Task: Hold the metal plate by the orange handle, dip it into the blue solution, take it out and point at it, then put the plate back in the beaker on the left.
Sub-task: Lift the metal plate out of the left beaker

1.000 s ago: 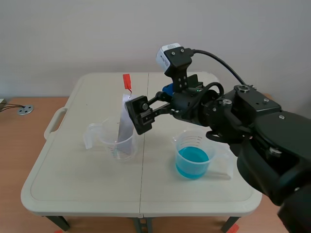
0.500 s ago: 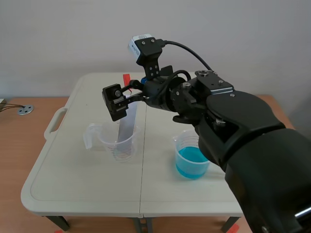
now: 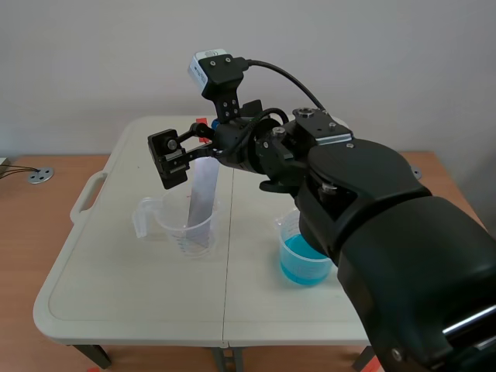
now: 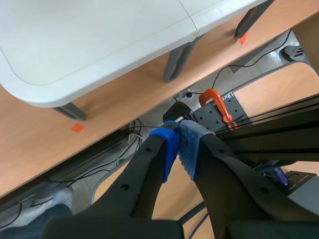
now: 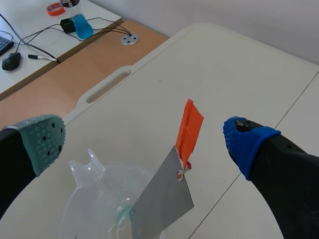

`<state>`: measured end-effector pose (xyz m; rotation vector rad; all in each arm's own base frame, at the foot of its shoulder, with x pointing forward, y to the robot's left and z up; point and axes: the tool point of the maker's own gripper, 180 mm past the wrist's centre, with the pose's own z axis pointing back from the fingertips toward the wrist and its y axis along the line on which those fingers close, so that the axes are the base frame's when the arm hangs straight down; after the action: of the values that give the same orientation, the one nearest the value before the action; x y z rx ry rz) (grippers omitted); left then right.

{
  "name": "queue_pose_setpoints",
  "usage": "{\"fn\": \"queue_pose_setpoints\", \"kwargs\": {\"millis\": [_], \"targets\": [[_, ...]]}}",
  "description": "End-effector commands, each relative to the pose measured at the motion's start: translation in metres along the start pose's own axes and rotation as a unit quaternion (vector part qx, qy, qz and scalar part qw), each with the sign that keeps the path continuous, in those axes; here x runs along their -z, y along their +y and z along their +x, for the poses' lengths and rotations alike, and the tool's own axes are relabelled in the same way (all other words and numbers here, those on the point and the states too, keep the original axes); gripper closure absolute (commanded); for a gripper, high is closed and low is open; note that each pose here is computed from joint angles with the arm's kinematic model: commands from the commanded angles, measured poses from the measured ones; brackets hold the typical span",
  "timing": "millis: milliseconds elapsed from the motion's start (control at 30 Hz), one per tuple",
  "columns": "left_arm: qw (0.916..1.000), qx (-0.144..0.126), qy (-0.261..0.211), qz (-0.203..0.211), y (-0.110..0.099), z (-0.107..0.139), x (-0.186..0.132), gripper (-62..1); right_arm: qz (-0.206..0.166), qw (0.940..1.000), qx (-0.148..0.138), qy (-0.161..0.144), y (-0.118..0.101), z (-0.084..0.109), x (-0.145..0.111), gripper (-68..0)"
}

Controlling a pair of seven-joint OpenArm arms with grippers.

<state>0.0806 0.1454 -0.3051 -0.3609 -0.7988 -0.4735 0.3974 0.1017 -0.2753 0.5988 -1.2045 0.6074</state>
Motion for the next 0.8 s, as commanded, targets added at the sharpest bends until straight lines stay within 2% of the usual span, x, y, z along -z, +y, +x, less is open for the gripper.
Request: {"fn": "queue_pose_setpoints", "kwargs": {"millis": [0,233,300,600,700,767], "targets": [[0.9999,0.000,-0.016,-0.005,-0.0036,0.0094,0.0006,-1.8,0.002,0.9995,-0.009,-0.029,-0.0008,0.0240,0.0025,-66.3],[0.9999,0.000,-0.016,-0.005,-0.0036,0.0093,0.0006,-1.8,0.002,0.9995,-0.010,-0.028,-0.0008,0.0240,0.0025,-66.2],[0.9999,0.000,-0.016,-0.005,-0.0036,0.0093,0.0006,-1.8,0.002,0.9995,-0.010,-0.029,-0.0008,0.0241,0.0025,-61.9],[0.9999,0.000,-0.016,-0.005,-0.0036,0.0093,0.0006,-1.8,0.002,0.9995,-0.009,-0.029,-0.0009,0.0240,0.0025,-15.6],[0.9999,0.000,-0.016,-0.005,-0.0036,0.0093,0.0006,-1.9,0.002,0.9996,-0.009,-0.028,-0.0009,0.0240,0.0025,-3.0],[0.9999,0.000,-0.016,-0.005,-0.0036,0.0093,0.0006,-1.9,0.002,0.9995,-0.009,-0.029,-0.0008,0.0241,0.0025,-1.1]]}}
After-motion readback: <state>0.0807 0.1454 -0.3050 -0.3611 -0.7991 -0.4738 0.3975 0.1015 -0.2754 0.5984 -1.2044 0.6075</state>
